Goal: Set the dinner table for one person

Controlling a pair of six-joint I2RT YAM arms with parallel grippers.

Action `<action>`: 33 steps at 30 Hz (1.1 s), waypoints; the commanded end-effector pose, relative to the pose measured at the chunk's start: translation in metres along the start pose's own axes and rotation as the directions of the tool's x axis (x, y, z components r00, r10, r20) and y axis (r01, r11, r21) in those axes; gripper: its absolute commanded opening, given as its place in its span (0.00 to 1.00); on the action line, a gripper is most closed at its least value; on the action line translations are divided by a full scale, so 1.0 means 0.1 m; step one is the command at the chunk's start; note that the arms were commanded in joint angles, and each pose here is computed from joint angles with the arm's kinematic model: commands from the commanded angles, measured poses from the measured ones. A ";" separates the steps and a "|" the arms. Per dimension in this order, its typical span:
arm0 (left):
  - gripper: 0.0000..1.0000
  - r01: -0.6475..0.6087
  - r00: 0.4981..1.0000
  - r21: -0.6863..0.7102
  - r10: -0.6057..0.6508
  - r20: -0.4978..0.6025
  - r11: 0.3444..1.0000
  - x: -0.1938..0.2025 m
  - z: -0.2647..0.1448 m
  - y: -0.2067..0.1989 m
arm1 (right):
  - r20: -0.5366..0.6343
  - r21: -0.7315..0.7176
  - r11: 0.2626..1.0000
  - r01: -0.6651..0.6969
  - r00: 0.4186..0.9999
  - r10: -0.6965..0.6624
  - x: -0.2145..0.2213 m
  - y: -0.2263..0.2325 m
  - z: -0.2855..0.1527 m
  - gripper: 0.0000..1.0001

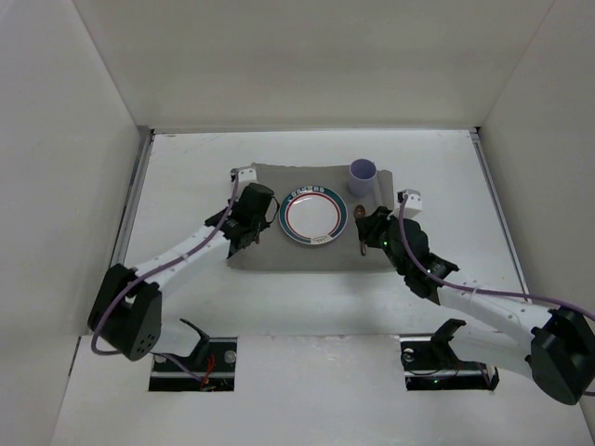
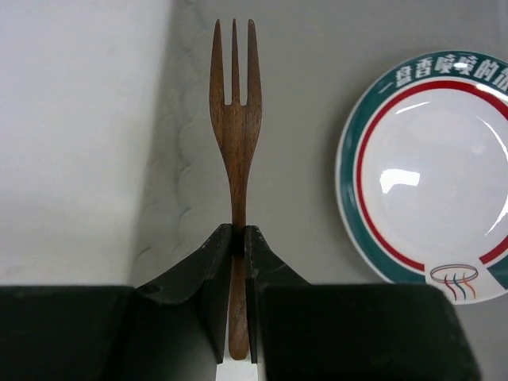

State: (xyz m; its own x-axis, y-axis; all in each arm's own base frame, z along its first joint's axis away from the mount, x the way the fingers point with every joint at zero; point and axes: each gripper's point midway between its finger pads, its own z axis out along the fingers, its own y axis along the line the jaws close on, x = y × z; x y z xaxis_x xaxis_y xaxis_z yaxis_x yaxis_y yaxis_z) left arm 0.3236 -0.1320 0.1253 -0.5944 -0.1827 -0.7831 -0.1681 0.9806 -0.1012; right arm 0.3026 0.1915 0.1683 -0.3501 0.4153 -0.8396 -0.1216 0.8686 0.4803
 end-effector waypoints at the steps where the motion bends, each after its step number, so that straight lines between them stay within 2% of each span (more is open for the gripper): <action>1: 0.08 -0.147 0.989 0.034 0.148 -0.018 0.989 0.00 0.14 -0.17 | 0.063 -0.024 0.999 -0.032 0.997 0.033 -0.17 0.08 0.01 0.35; 10: 0.08 -0.359 0.924 0.017 0.358 -0.131 0.933 0.31 0.42 -0.18 | 0.082 -0.021 0.999 -0.050 0.995 0.051 -0.21 0.04 -0.01 0.39; 26: 0.09 -0.388 0.907 -0.035 0.374 -0.192 0.921 0.50 0.72 -0.07 | 0.092 0.022 0.999 -0.045 0.995 0.043 -0.21 -0.05 0.02 0.40; 33: 0.16 -0.375 0.917 -0.054 0.361 -0.173 0.926 0.48 0.71 -0.02 | 0.103 0.020 0.999 -0.048 0.994 0.046 -0.23 -0.06 0.01 0.42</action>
State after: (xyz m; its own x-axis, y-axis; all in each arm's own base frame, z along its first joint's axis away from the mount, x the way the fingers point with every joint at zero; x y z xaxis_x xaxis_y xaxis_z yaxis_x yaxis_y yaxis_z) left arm 0.3459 -0.1407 0.0315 -0.7664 0.1703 -0.6194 0.0330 0.9734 0.2268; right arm 0.3061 0.1798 0.1690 -0.3165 0.4361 -0.8424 -0.0840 0.8717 0.4828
